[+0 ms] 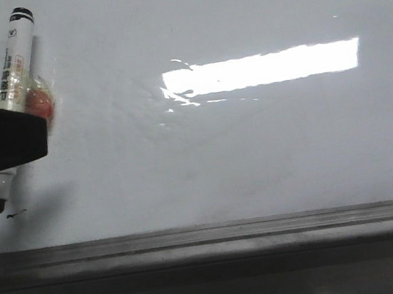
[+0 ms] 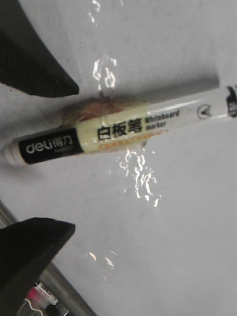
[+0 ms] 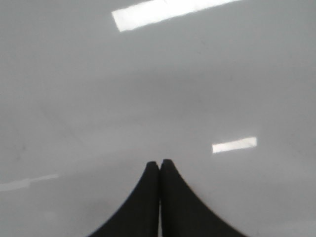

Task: Write number 6 on whiteboard

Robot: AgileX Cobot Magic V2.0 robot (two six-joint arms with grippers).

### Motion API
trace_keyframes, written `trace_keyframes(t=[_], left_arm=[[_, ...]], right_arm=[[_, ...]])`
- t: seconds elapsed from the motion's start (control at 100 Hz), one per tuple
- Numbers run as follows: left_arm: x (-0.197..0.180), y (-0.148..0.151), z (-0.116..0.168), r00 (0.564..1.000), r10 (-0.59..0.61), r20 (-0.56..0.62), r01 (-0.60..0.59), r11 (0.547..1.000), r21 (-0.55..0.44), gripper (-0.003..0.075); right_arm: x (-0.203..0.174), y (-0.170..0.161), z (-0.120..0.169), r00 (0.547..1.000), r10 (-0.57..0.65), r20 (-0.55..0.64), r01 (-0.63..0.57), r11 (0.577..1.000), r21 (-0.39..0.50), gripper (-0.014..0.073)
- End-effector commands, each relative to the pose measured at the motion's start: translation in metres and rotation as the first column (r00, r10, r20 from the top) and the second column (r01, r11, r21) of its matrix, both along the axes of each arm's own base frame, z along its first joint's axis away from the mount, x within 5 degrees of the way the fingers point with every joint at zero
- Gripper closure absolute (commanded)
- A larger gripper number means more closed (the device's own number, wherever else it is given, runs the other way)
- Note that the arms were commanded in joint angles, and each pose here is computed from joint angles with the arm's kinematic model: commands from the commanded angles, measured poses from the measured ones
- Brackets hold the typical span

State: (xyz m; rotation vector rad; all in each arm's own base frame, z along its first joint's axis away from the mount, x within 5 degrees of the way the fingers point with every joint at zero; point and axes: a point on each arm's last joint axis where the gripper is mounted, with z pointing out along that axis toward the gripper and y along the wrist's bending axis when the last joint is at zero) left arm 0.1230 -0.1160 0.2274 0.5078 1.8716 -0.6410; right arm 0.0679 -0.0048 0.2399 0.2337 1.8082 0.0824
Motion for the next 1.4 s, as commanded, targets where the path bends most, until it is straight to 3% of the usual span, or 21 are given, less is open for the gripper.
trace_keyframes(t=[0.0,0.13,0.32,0.4,0.65,0.89,1.03,1.19,1.39], left_arm=[[0.007,-0.005,0.014,0.997,0.027,0.072,-0.02,0.996,-0.091,0.0241],[0.011,-0.005,0.01,0.998,0.067,0.016,-0.065,0.991,-0.118,0.0319],[0.011,-0.005,0.008,0.997,0.079,-0.005,-0.079,0.989,-0.124,0.0636],[0.012,-0.003,0.006,0.992,0.111,-0.065,-0.12,0.982,-0.147,0.0741],[0.011,-0.003,0.006,0.994,0.1,-0.049,-0.105,0.986,-0.129,0.0739],[0.0,-0.003,0.014,1.0,0.013,0.013,-0.012,0.996,-0.085,0.0739],[-0.011,-0.007,0.024,0.985,-0.123,0.119,0.12,0.992,0.033,0.0739],[-0.018,-0.011,0.032,0.967,-0.211,0.143,0.194,0.973,0.127,0.0739],[-0.025,-0.02,0.042,0.912,-0.328,0.246,0.277,0.936,0.218,0.0739]], right_arm=[[0.003,-0.001,0.017,0.996,-0.004,0.094,0.005,1.0,-0.01,0.0659],[0.003,-0.001,0.017,0.996,-0.004,0.092,0.005,1.0,-0.01,0.0659],[0.003,-0.001,0.018,0.995,-0.004,0.099,0.005,1.0,-0.011,0.0659],[0.003,0.0,0.017,0.995,-0.004,0.096,0.005,1.0,-0.005,0.0659],[0.003,0.004,0.016,0.995,0.06,0.077,-0.06,0.998,-0.004,0.0659],[0.003,0.02,0.015,0.961,0.274,0.036,-0.274,0.962,-0.003,0.0659],[0.005,0.035,0.012,0.892,0.451,-0.017,-0.451,0.892,-0.012,0.0659],[0.007,0.052,0.017,0.79,0.609,-0.068,-0.612,0.788,-0.064,0.0631],[0.01,0.08,0.043,0.65,0.755,-0.081,-0.76,0.646,-0.076,0.0364]])
